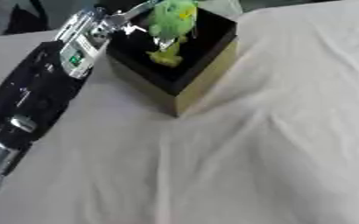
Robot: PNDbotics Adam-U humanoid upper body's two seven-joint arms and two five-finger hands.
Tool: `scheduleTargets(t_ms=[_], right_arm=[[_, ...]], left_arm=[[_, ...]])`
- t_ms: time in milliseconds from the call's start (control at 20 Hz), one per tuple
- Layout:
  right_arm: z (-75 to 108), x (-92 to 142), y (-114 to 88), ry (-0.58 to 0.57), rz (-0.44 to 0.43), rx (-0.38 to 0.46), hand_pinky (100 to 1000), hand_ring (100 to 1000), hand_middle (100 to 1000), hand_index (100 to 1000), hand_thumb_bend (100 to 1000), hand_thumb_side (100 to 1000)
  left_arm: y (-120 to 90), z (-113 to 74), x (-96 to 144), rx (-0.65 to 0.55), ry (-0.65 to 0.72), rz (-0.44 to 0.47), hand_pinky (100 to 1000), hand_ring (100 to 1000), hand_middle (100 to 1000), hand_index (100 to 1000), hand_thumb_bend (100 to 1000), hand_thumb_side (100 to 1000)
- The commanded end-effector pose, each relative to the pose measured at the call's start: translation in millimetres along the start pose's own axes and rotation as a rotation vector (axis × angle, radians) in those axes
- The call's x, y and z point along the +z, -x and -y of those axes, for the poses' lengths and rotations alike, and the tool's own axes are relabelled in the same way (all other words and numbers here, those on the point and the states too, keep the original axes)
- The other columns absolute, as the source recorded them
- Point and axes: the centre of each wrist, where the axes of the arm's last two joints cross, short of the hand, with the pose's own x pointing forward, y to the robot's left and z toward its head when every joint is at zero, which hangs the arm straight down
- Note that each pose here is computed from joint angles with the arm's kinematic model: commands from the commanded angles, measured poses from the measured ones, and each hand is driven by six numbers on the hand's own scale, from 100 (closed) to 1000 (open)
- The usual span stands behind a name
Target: Pick up objects on the table and place them in the box.
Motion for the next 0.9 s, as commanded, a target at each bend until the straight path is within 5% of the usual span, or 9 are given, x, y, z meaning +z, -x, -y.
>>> scheduleTargets(t_ms=[50, 250, 350, 900], right_arm=[[9.8, -6, -6, 0.03, 0.023, -0.003, 835, 762, 601, 780, 100, 319], [10.1, -5, -6, 0.031, 0.018, -0.006, 835, 762, 601, 780, 100, 321], [10.4, -4, -5, 0.031, 0.015, -0.006, 835, 762, 601, 779, 100, 322], [10.6, 0, -5, 0.039, 0.002, -0.01, 835, 762, 602, 779, 100, 317]], left_arm=[[4, -14.6, -2, -0.075, -0.014, -0.019, 747, 830, 792, 859, 330, 666], [8, -11.6, 0, -0.137, 0.067, -0.072, 820, 892, 835, 904, 593, 756], [11, -10.4, 1, -0.154, 0.09, -0.097, 823, 896, 841, 910, 620, 777], [14, -9.9, 5, -0.088, 0.078, -0.115, 790, 880, 831, 893, 524, 814]])
